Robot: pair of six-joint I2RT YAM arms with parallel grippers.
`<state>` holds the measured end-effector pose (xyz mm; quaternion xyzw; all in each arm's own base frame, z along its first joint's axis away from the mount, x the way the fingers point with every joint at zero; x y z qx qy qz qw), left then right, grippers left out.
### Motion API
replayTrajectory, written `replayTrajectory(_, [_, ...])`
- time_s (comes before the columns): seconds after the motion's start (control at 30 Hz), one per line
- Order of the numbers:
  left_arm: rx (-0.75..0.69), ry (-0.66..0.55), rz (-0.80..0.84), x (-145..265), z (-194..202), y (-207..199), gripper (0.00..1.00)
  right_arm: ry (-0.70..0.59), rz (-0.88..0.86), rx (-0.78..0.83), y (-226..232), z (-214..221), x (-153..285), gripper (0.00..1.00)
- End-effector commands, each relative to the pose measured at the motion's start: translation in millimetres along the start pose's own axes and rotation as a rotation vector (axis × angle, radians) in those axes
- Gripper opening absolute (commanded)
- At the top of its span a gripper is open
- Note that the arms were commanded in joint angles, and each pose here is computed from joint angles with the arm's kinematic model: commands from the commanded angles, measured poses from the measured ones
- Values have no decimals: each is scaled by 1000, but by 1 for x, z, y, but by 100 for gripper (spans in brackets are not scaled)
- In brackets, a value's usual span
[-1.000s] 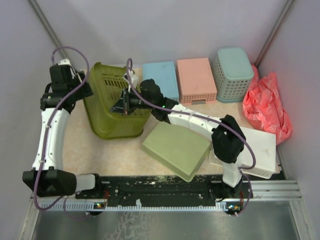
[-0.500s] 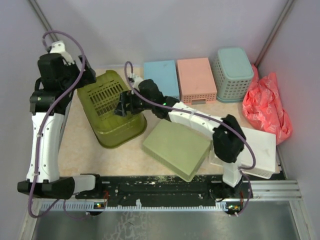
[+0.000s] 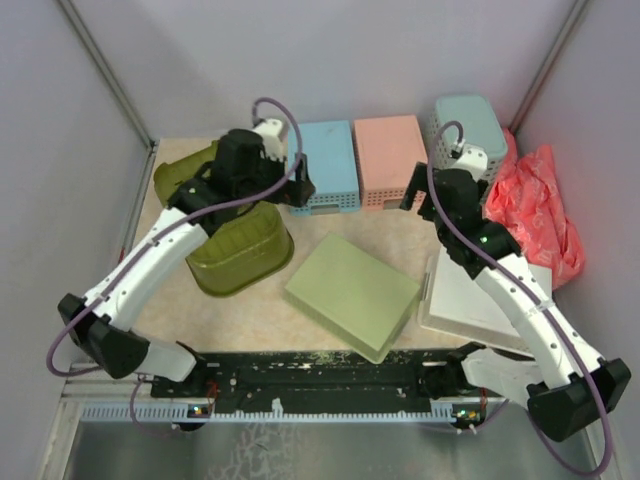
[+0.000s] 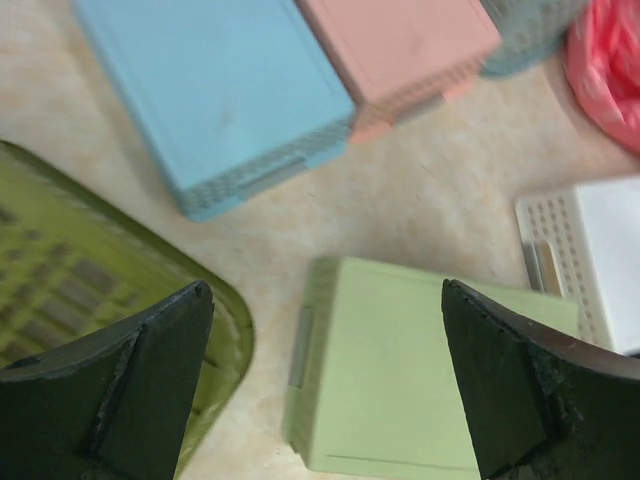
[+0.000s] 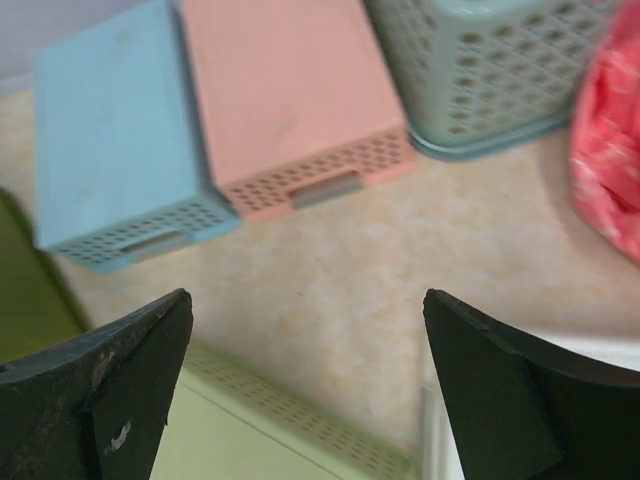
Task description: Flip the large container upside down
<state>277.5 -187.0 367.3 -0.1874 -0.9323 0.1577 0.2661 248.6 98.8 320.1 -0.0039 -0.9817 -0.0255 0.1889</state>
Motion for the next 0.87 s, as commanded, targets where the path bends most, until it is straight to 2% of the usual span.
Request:
replayTrajectory(0.0, [-11, 42, 175, -21, 28, -28, 100, 58, 300, 104, -38, 20, 19, 98])
replayTrajectory(0.17, [4, 59, 189, -26, 47, -23, 100, 15, 309, 86, -40, 13, 22, 98])
replayTrajectory(0.4, [1, -52, 283, -5, 51, -20, 100, -33, 301, 73, -35, 4, 15, 98])
replayTrajectory(0.5, [-8, -57, 338, 3, 55, -21, 100, -41, 312, 80, -35, 1, 13, 98])
replayTrajectory(0.67, [13, -48, 299, 5, 60, -15, 100, -51, 318, 69, -34, -3, 13, 98])
replayTrajectory(0.83, [24, -119, 255, 11, 59, -7, 100, -62, 296, 40, -32, -4, 14, 98])
Point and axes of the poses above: each gripper's point midway between its finger pads, its own x axis back along the fingers, its own y axis along the line the jaws close on, z = x × y, the point moved 9 cm from there along x, back along the fingers, and after that the axes turned 13 degrees about x, right-handed, at the moved point
